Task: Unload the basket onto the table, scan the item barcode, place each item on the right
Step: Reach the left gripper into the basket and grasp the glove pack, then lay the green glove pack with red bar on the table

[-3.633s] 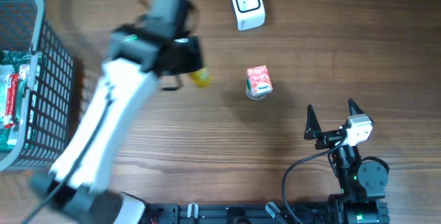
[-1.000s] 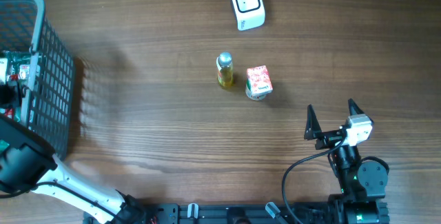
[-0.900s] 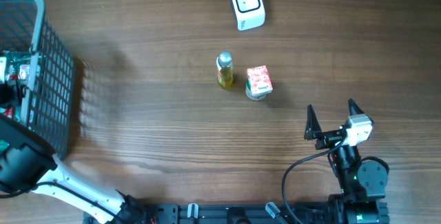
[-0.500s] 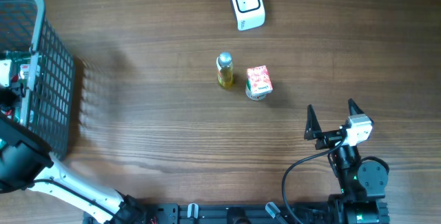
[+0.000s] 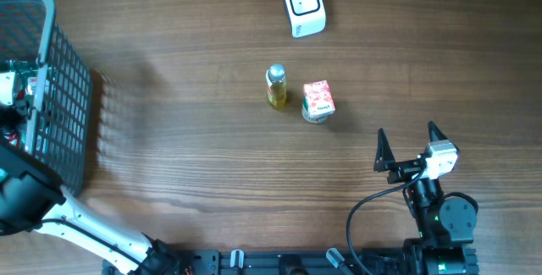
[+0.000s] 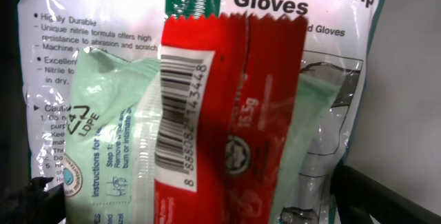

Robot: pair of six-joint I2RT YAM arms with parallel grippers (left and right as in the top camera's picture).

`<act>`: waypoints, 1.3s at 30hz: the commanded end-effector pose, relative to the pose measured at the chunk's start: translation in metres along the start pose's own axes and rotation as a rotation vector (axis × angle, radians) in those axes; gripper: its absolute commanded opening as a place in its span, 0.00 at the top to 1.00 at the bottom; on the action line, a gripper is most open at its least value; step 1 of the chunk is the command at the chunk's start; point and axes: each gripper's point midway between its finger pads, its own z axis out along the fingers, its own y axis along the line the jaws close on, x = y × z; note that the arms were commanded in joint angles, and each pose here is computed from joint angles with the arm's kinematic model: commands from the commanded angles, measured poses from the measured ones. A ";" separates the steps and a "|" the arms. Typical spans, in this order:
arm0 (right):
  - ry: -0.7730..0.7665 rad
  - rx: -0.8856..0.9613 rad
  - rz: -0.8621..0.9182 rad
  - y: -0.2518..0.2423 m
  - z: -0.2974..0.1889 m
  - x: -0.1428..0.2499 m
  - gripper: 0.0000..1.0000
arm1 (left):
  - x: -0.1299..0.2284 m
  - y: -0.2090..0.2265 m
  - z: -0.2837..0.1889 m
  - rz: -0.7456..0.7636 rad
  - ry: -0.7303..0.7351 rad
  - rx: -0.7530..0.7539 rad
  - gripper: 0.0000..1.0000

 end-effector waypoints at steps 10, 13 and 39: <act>-0.005 0.003 0.006 -0.001 0.000 -0.001 0.00 | 0.065 -0.029 0.076 0.012 0.231 0.006 0.41; -0.005 0.003 0.006 -0.001 0.000 -0.001 0.00 | 0.058 -0.038 0.077 -0.025 0.193 0.050 0.73; -0.005 0.003 0.006 -0.001 0.000 -0.001 0.00 | -0.090 -0.270 -0.403 -0.258 -0.748 0.240 0.96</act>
